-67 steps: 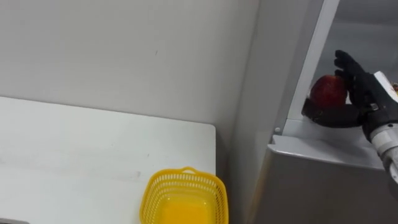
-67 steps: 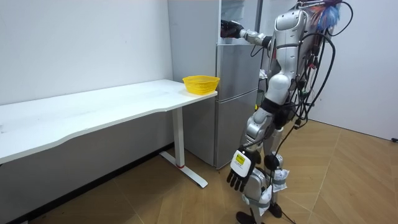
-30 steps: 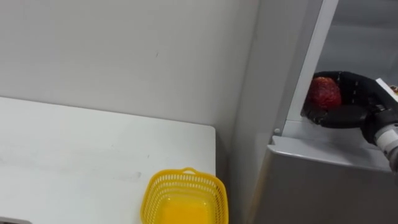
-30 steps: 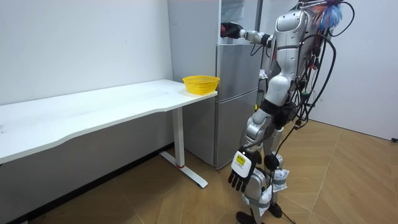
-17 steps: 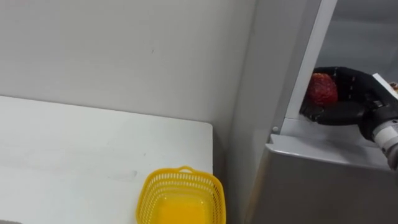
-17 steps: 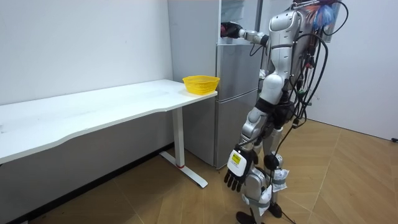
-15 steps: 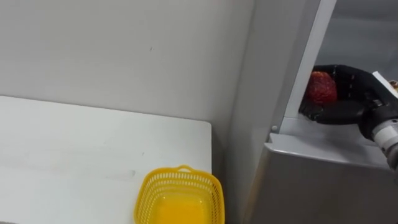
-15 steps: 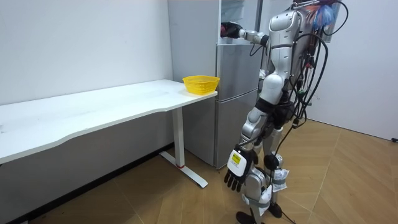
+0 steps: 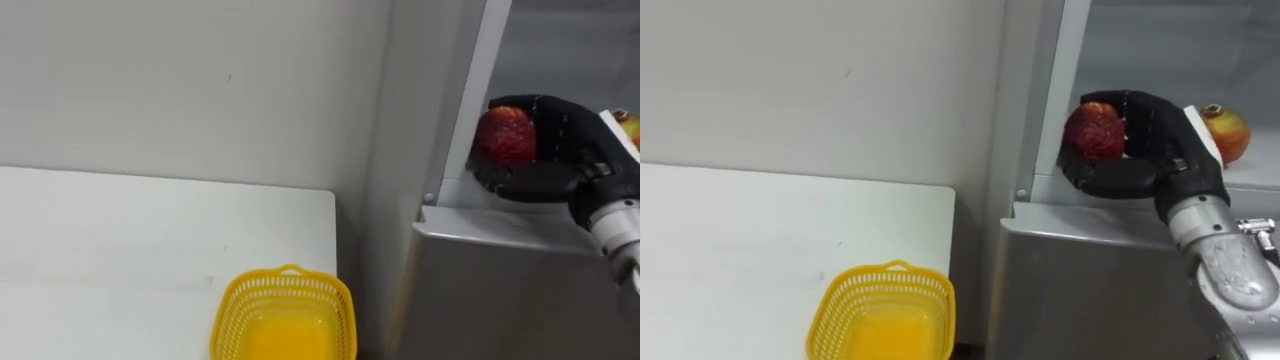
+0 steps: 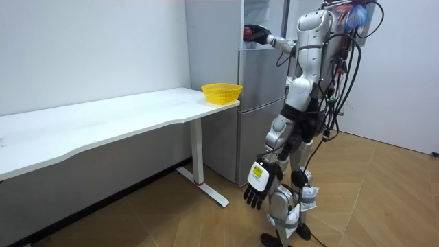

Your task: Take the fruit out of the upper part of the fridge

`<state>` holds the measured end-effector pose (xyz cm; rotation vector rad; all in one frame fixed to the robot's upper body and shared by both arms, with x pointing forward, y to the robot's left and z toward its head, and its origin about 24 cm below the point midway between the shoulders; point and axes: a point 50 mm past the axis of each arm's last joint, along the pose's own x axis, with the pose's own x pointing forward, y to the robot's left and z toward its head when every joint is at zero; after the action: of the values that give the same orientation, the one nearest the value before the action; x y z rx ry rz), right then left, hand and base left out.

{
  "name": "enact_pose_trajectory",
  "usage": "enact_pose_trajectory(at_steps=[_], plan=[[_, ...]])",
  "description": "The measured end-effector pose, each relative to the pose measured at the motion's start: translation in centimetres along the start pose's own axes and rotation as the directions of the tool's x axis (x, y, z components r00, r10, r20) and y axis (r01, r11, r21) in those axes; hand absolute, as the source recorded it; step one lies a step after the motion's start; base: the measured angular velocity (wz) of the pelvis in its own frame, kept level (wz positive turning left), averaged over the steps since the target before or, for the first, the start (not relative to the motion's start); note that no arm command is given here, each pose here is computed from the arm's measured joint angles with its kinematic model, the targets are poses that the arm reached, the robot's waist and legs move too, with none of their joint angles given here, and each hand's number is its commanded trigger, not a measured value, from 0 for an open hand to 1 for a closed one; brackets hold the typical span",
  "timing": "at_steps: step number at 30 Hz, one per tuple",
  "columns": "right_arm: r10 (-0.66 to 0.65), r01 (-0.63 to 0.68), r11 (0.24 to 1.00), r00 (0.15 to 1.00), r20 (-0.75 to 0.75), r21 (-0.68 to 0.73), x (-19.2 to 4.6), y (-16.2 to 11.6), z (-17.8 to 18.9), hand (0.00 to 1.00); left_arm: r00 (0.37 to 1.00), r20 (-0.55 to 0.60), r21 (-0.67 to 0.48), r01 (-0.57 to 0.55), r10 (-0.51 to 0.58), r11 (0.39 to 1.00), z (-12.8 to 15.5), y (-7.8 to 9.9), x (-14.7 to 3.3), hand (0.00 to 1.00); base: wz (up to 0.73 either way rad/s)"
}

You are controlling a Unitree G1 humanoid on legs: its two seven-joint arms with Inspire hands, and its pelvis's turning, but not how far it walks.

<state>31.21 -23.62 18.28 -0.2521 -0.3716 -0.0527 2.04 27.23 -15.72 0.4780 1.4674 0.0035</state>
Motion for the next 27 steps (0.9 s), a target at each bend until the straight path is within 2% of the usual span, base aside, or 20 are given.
enact_pose_trajectory(at_steps=[6, 11, 20, 27], plan=[[0.092, -0.092, 0.996, 0.995, 0.027, -0.019, -2.1, 1.9, 0.5, 1.00, 1.000, 0.025, -0.004, 0.005, -0.005, 1.000, -0.2, -0.7, 0.0, 0.00, -0.10], [0.142, -0.137, 0.990, 0.969, 0.201, -0.040, -3.1, 3.4, 4.2, 1.00, 1.000, 0.022, -0.003, 0.002, -0.002, 1.000, -0.8, -1.0, -0.1, 0.00, -0.07], [0.192, -0.175, 0.981, 0.892, 0.410, -0.078, -5.1, 5.1, 8.1, 1.00, 0.998, 0.061, 0.027, 0.003, -0.005, 1.000, -0.3, -1.3, -0.1, 0.00, 0.00], [0.278, -0.213, 0.958, 0.857, 0.434, -0.193, -5.8, 6.8, 8.5, 1.00, 0.997, 0.076, 0.035, 0.010, -0.013, 0.999, 0.3, -1.3, 0.0, 0.00, 0.00]])
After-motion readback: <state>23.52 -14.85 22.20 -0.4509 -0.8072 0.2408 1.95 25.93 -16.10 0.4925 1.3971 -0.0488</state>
